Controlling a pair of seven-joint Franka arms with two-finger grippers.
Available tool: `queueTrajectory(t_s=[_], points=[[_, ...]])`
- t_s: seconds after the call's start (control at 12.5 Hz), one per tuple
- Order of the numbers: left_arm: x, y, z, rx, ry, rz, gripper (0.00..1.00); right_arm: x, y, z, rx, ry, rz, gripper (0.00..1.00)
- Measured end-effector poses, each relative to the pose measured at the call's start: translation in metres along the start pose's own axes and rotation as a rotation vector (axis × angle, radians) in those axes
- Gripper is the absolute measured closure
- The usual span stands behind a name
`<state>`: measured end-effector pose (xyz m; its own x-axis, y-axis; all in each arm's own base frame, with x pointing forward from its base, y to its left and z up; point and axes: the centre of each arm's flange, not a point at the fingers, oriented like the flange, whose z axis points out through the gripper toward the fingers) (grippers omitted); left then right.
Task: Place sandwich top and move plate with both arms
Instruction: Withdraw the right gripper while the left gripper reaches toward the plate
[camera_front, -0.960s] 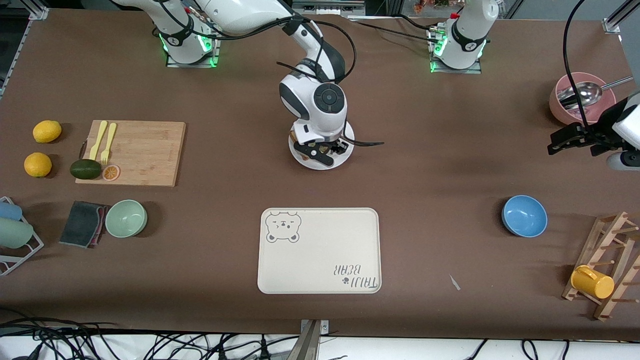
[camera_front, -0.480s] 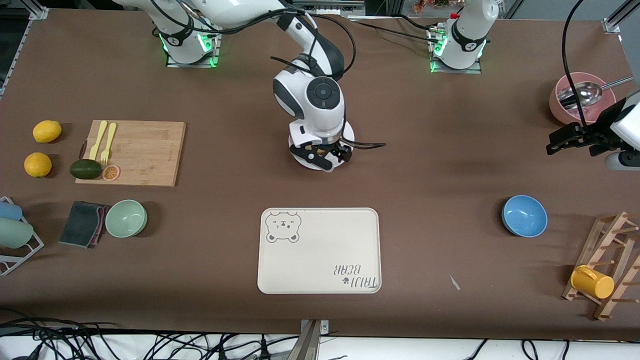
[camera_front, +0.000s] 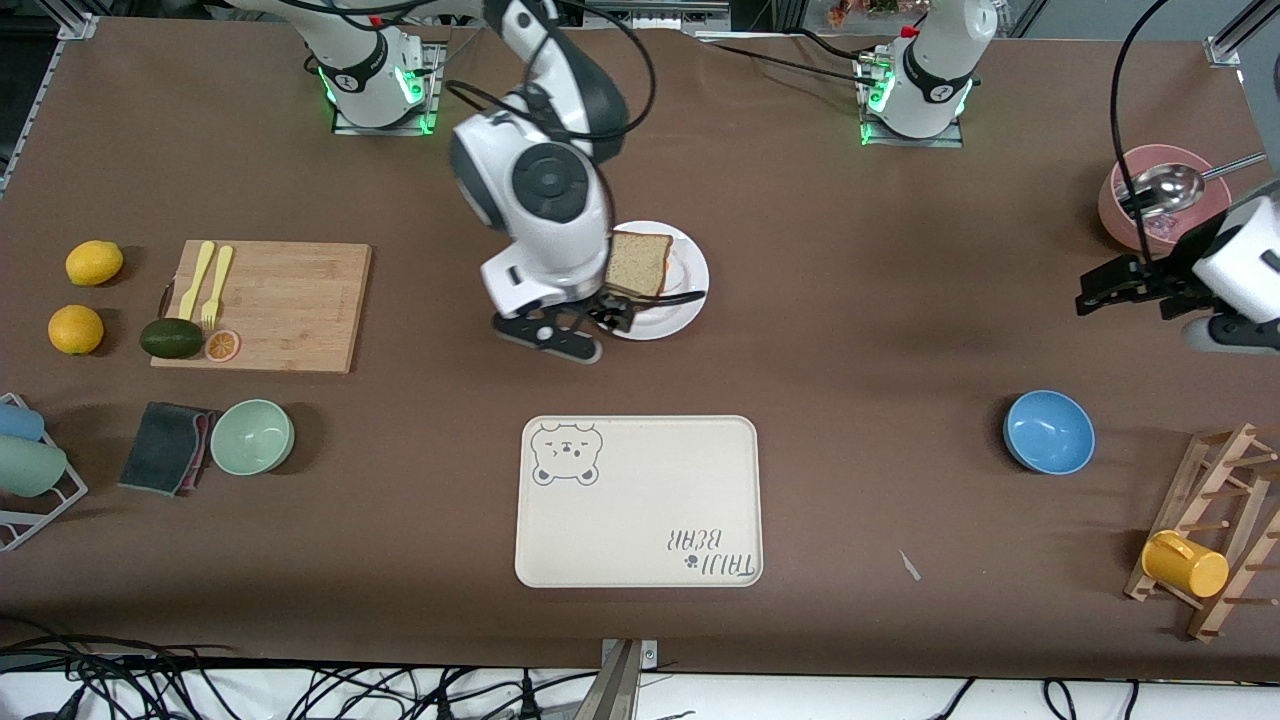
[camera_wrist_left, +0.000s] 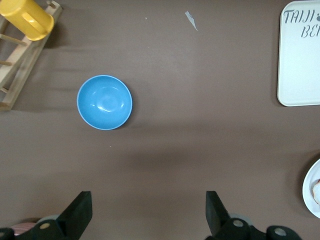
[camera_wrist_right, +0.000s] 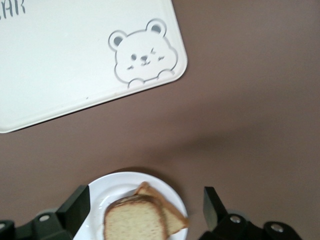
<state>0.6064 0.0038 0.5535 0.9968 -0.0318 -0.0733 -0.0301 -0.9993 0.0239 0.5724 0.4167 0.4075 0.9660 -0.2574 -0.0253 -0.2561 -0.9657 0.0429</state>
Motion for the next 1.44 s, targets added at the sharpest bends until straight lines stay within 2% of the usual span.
queueTrajectory(t_s=[0.16,0.4,0.56,0.8,1.2,1.44], points=[[0.004,-0.001,0.007,-0.001,-0.004,-0.003,0.00,0.043,0.048,-0.012,-0.015,-0.018,-0.068,0.00],[0.007,0.001,-0.018,-0.022,0.052,-0.037,0.00,0.105,0.122,-0.017,-0.029,-0.011,-0.166,0.00],[0.008,0.004,-0.024,-0.067,0.064,-0.042,0.00,0.130,0.164,-0.024,-0.053,-0.010,-0.211,0.00],[0.014,0.004,-0.010,-0.078,0.041,-0.044,0.00,0.158,0.223,-0.043,-0.085,0.004,-0.290,0.00],[0.031,0.014,0.018,-0.211,0.017,-0.033,0.00,0.169,0.316,-0.110,-0.019,0.012,-0.255,0.00],[0.043,0.022,0.043,-0.310,-0.005,-0.010,0.00,0.154,0.344,-0.138,0.017,-0.033,-0.269,0.00]])
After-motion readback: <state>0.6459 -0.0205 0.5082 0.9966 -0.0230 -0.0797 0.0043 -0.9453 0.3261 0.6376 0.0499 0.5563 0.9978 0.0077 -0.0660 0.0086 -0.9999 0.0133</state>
